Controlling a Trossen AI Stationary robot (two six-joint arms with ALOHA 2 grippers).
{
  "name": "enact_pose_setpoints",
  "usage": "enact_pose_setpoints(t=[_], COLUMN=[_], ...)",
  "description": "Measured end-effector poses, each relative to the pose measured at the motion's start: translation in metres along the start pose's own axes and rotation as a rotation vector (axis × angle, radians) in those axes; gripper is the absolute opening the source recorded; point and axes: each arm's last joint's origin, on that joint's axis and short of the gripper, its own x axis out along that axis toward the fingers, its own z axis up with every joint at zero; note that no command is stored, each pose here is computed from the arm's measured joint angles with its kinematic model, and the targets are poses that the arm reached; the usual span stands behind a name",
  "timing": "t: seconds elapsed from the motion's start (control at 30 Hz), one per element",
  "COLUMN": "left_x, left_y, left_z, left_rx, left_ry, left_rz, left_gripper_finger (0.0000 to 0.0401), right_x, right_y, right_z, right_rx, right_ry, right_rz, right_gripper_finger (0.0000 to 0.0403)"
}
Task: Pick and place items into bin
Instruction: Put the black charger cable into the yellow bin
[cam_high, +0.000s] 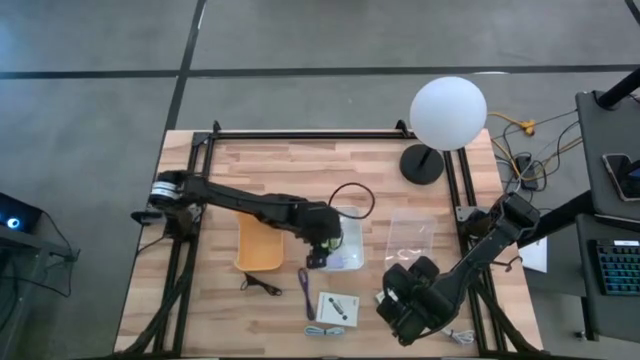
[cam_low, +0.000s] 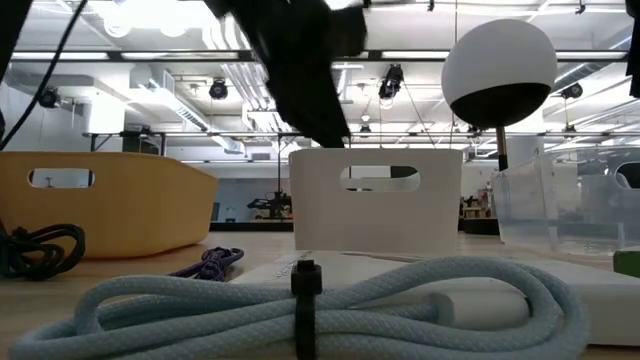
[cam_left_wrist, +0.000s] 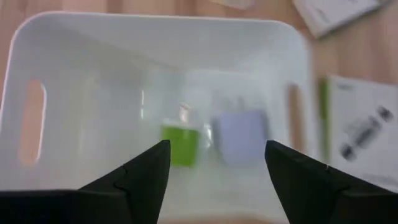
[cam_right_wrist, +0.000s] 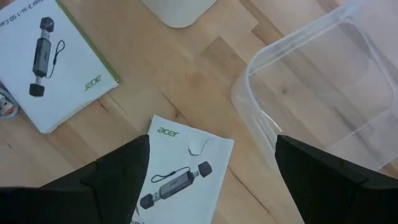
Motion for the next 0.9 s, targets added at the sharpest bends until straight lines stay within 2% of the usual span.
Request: enact_pose_setpoints(t=[0.17, 0.33, 0.47, 0.57, 0.67, 0.8, 0.9], left_x=[-0.035, -0.060, -0.062, -0.053, -0.042, -0.032, -0.020], left_y=[-0.030, -0.078, -0.113, -0.131, -0.140, -0.145, -0.146], left_z=[-0.016, -0.048, -0.072, -0.089, -0.101, -0.109, -0.113], left_rx=[0.082, 0.353, 0.471, 0.489, 0.455, 0.464, 0.426], left_ry=[0.086, 0.204, 0.244, 0.286, 0.328, 0.361, 0.384], left_rz=[-0.020, -0.097, -0.156, -0.170, -0.164, -0.140, -0.075], left_gripper_finger=[0.0230, 0.0187, 0.0158, 0.0144, 0.0136, 0.0134, 0.0134], right_x=[0.001, 0.002, 0.004, 0.005, 0.006, 0.006, 0.006], right_y=[0.000, 0.000, 0.000, 0.001, 0.002, 0.003, 0.004], right_z=[0.001, 0.002, 0.005, 0.008, 0.011, 0.011, 0.011], right_rx=[-0.078, -0.157, -0.193, -0.200, -0.210, -0.207, -0.192], right_ry=[0.001, 0.001, 0.000, 0.000, -0.002, -0.004, -0.005], right_rz=[0.001, 0.001, -0.001, 0.005, 0.015, 0.025, 0.034], right_gripper_finger=[0.0329, 0.0329, 0.0329, 0.0329, 0.0329, 0.0329, 0.0329])
